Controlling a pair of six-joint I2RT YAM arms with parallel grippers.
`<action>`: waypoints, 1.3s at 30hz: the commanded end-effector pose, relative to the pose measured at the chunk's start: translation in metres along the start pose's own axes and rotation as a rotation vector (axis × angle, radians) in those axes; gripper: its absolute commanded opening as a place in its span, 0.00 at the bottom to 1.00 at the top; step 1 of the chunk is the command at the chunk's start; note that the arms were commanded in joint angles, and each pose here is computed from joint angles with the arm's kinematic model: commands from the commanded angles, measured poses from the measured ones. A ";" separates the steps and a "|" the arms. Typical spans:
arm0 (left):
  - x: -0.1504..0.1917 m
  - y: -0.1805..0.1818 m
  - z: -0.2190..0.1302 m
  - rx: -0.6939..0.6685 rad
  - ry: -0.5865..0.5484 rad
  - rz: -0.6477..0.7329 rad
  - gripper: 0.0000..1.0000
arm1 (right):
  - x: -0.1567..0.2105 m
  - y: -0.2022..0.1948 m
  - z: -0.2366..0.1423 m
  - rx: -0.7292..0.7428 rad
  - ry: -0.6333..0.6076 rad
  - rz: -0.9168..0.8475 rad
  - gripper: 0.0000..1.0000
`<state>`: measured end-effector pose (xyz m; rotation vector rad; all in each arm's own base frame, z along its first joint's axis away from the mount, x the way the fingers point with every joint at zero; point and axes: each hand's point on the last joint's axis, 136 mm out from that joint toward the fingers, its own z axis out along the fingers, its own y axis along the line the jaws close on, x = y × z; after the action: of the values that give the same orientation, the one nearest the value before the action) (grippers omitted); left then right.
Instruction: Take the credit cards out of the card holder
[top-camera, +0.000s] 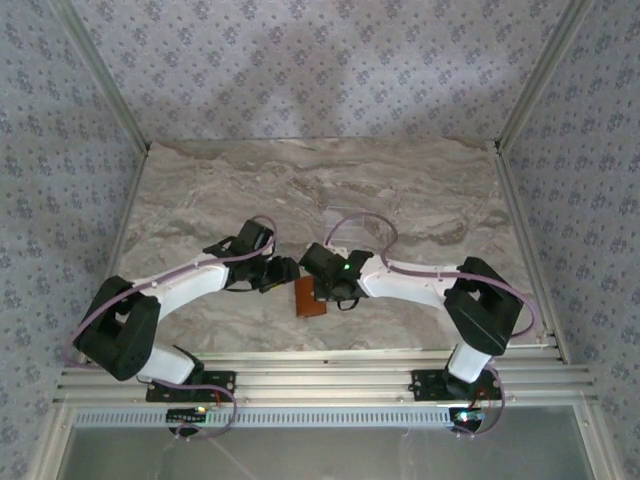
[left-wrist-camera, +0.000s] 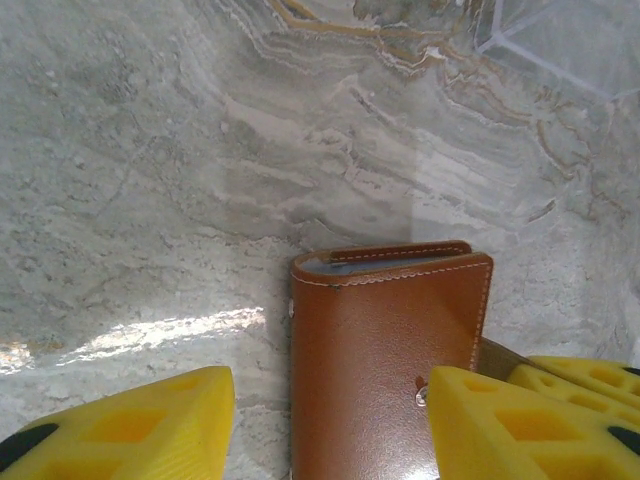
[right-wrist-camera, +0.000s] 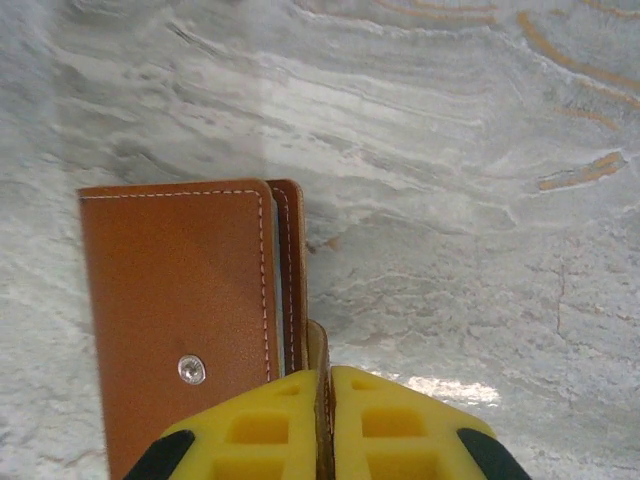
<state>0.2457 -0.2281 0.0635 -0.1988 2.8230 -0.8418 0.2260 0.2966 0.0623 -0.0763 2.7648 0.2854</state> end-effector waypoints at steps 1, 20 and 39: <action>-0.003 -0.013 0.000 0.032 0.014 0.016 0.54 | -0.011 0.003 -0.010 -0.035 -0.057 0.028 0.08; 0.008 -0.024 0.012 0.135 0.065 -0.021 0.71 | -0.015 0.025 -0.025 -0.203 -0.071 0.119 0.05; 0.020 -0.004 0.009 0.051 0.087 0.017 0.72 | -0.013 0.029 -0.033 -0.247 -0.071 0.145 0.05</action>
<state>0.2374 -0.2459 0.0557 -0.1743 2.8478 -0.9858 0.2245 0.3206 0.0931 0.0376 2.6759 0.6282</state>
